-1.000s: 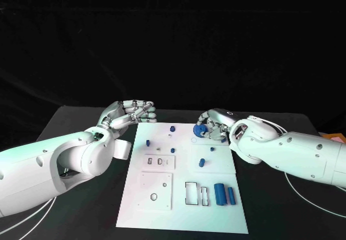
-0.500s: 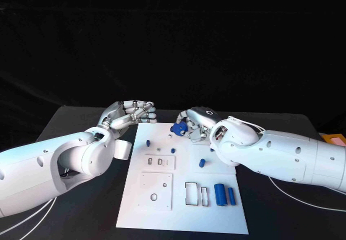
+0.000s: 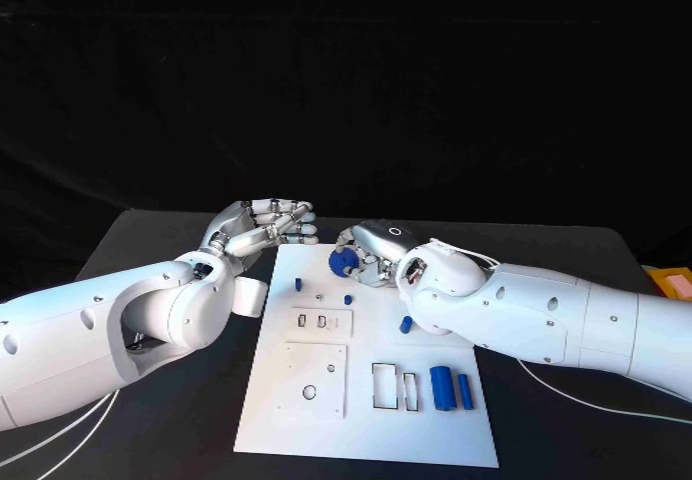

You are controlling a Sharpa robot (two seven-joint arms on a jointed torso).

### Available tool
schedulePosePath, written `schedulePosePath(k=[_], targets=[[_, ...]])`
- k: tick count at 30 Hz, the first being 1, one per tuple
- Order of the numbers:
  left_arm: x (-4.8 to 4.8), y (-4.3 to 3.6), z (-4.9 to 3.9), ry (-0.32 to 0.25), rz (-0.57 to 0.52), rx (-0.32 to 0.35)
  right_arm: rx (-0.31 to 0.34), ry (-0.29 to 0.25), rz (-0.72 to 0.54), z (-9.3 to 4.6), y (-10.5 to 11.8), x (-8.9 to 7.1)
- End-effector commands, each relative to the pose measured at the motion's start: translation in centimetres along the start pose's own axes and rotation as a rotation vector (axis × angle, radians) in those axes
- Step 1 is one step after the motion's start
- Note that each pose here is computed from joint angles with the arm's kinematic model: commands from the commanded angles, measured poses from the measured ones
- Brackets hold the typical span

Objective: Assemble the parts on the task board

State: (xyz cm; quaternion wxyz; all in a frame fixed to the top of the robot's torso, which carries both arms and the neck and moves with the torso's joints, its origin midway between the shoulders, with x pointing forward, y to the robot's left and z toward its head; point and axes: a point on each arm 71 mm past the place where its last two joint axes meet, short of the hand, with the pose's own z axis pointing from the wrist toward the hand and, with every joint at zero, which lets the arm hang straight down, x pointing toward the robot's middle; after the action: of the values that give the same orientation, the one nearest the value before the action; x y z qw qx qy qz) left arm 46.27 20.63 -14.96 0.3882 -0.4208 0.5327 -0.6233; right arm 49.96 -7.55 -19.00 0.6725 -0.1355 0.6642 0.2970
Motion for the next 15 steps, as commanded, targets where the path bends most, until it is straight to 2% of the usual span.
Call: schedulePosePath(k=[1, 15], targets=[[0.25, -0.11, 0.09, 0.016, -0.009, 0.009, -0.007, 0.008, -0.012, 0.09, 0.21, 0.25], [0.30, -0.08, 0.14, 0.018, -0.010, 0.008, 0.015, 0.043, -0.012, 0.27, -0.03, 1.02]])
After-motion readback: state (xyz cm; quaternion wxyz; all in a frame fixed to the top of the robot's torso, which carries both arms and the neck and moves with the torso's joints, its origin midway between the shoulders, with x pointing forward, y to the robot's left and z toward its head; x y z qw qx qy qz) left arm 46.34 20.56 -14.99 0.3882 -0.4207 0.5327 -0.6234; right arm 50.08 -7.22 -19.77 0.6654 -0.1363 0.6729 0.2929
